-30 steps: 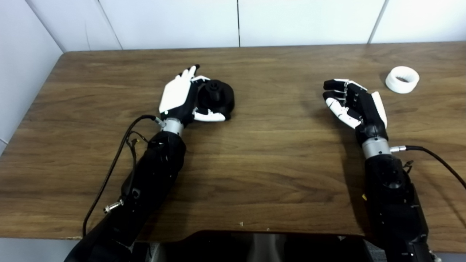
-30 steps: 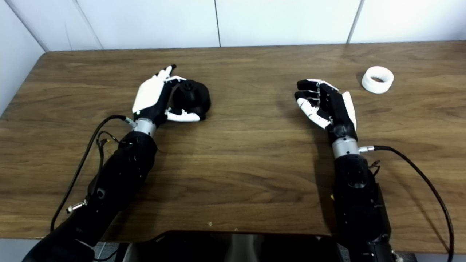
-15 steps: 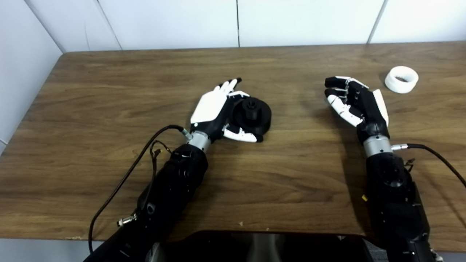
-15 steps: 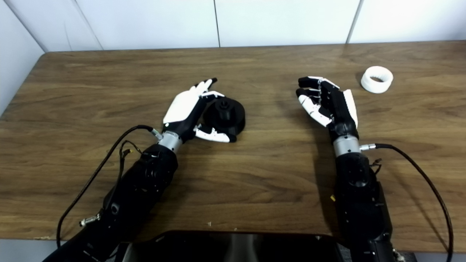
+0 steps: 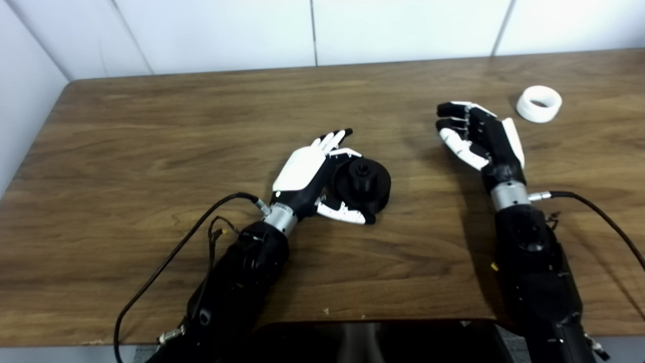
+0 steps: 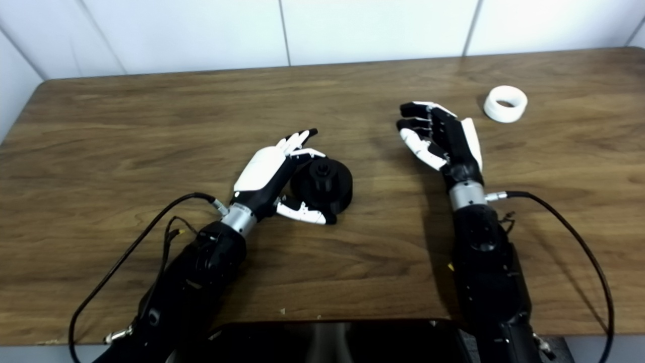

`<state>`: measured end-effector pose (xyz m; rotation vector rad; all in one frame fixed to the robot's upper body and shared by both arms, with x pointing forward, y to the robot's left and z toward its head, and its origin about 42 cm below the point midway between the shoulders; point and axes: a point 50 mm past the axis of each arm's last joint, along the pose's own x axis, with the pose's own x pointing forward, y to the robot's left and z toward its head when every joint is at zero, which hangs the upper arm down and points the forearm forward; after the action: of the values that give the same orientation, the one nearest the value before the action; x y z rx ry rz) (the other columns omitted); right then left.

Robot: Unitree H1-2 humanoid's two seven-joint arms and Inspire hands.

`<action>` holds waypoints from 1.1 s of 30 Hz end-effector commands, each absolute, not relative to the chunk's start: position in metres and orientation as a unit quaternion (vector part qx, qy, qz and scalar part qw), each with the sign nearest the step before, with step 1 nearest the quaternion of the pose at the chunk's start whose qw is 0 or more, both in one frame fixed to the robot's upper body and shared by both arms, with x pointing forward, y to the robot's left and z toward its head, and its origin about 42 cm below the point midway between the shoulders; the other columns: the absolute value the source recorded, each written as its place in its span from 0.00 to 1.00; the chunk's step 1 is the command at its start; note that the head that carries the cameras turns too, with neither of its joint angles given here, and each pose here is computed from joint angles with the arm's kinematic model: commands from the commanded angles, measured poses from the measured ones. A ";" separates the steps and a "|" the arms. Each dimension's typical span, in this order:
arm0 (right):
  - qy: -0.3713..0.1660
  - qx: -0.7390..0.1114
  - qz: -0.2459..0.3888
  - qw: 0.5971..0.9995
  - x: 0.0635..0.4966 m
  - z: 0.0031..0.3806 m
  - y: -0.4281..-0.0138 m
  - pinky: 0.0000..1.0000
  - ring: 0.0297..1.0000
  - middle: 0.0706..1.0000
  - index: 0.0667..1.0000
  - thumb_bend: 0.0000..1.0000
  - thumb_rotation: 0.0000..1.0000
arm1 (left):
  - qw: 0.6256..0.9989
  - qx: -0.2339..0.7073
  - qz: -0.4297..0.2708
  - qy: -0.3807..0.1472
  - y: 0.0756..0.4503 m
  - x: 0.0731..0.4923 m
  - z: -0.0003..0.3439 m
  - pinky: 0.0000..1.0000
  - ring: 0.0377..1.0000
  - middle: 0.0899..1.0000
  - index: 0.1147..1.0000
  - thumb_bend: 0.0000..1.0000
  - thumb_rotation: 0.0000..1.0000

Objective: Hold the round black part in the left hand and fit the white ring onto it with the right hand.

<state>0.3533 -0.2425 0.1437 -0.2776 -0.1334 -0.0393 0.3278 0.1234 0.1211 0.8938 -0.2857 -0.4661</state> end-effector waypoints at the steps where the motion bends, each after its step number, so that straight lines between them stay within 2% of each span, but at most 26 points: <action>1: -0.124 -0.134 -0.018 0.983 0.361 0.168 -0.236 0.61 0.66 0.68 0.64 0.42 0.35 | 0.850 0.449 -0.245 -0.124 0.129 0.324 0.114 1.00 1.00 1.00 0.61 1.00 0.34; 9: -0.118 -0.139 -0.019 0.983 0.358 0.164 -0.226 0.58 0.66 0.66 0.64 0.42 0.36 | 0.850 0.450 -0.244 -0.125 0.142 0.325 0.113 1.00 1.00 1.00 0.61 1.00 0.32; 13: -0.117 -0.139 -0.018 0.983 0.358 0.163 -0.218 0.60 0.67 0.67 0.64 0.42 0.37 | 0.848 0.453 -0.244 -0.124 0.150 0.325 0.113 1.00 1.00 1.00 0.61 1.00 0.33; 19: -0.116 -0.150 -0.023 0.981 0.358 0.162 -0.211 0.58 0.65 0.66 0.63 0.42 0.34 | 0.846 0.455 -0.250 -0.122 0.155 0.325 0.113 1.00 1.00 1.00 0.61 1.00 0.33; 25: -0.115 -0.161 -0.020 0.980 0.357 0.163 -0.212 0.62 0.68 0.67 0.64 0.42 0.34 | 0.845 0.456 -0.253 -0.119 0.157 0.325 0.114 1.00 1.00 1.00 0.61 1.00 0.33; 28: -0.151 -0.218 -0.015 0.964 0.363 0.170 -0.220 0.54 0.62 0.64 0.64 0.44 0.28 | 0.846 0.454 -0.253 -0.120 0.158 0.325 0.114 1.00 1.00 1.00 0.61 1.00 0.32; 31: -0.170 -0.285 -0.019 0.943 0.371 0.184 -0.233 0.58 0.65 0.66 0.65 0.47 0.35 | 0.845 0.456 -0.254 -0.119 0.159 0.325 0.113 1.00 1.00 1.00 0.61 1.00 0.33; 33: -0.188 -0.319 -0.025 0.929 0.376 0.196 -0.243 0.61 0.66 0.67 0.66 0.49 0.35 | 0.845 0.456 -0.254 -0.120 0.159 0.326 0.112 1.00 1.00 1.00 0.61 1.00 0.33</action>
<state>0.3610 -0.2374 0.1561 -0.5897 -0.2247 -0.0159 0.3275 0.1428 0.1226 0.9012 -0.3012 -0.5108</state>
